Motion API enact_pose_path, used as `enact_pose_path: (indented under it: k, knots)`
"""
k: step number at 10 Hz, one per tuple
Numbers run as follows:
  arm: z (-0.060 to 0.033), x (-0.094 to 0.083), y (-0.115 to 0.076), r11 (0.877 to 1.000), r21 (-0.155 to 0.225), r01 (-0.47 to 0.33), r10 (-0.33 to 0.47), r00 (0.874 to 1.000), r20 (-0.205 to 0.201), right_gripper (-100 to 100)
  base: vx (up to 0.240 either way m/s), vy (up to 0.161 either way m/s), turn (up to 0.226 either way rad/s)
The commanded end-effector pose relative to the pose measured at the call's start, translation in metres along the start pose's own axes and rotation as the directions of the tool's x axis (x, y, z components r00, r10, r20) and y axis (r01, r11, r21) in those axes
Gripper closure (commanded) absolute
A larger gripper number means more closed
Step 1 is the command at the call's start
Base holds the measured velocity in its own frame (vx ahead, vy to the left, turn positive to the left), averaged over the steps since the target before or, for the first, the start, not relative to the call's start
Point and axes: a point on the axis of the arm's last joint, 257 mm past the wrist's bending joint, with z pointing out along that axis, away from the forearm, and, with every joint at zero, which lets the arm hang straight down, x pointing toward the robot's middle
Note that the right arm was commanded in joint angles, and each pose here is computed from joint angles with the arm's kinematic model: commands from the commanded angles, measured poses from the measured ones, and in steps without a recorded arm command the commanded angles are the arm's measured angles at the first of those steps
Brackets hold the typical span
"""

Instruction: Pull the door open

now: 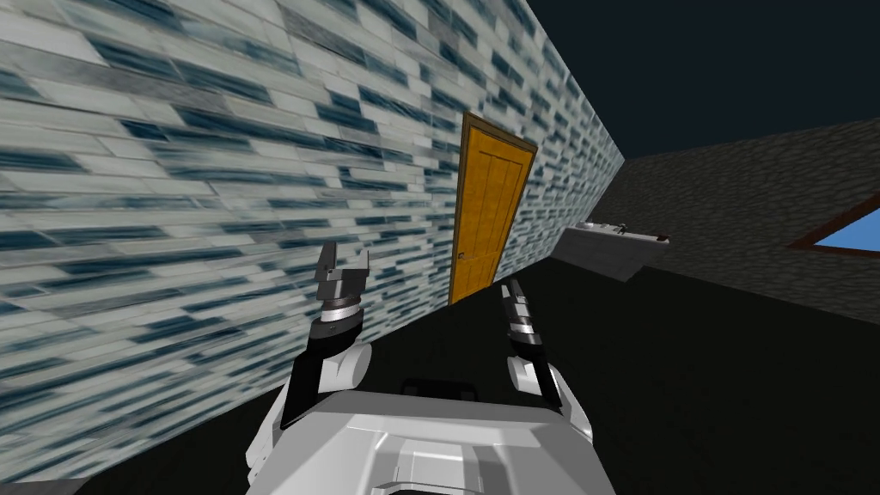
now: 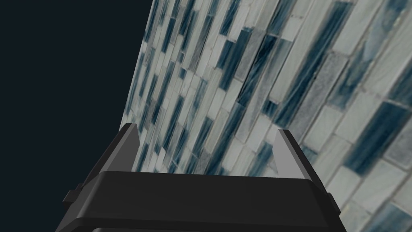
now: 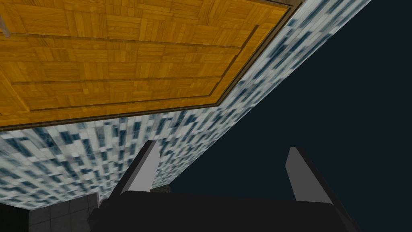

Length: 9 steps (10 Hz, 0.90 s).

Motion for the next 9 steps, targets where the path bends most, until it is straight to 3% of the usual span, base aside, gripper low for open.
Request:
enact_pose_path:
  k: [1, 9]
  knots:
    - [-0.0013, 0.000, -0.013, 1.000, 0.021, -0.005, 0.005, 1.000, -0.002, -100, 0.081, -0.080, 0.126]
    - [-0.0114, 0.000, -0.077, 0.992, 0.125, -0.030, 0.031, 1.000, -0.003, -100, 0.072, -0.088, 0.145]
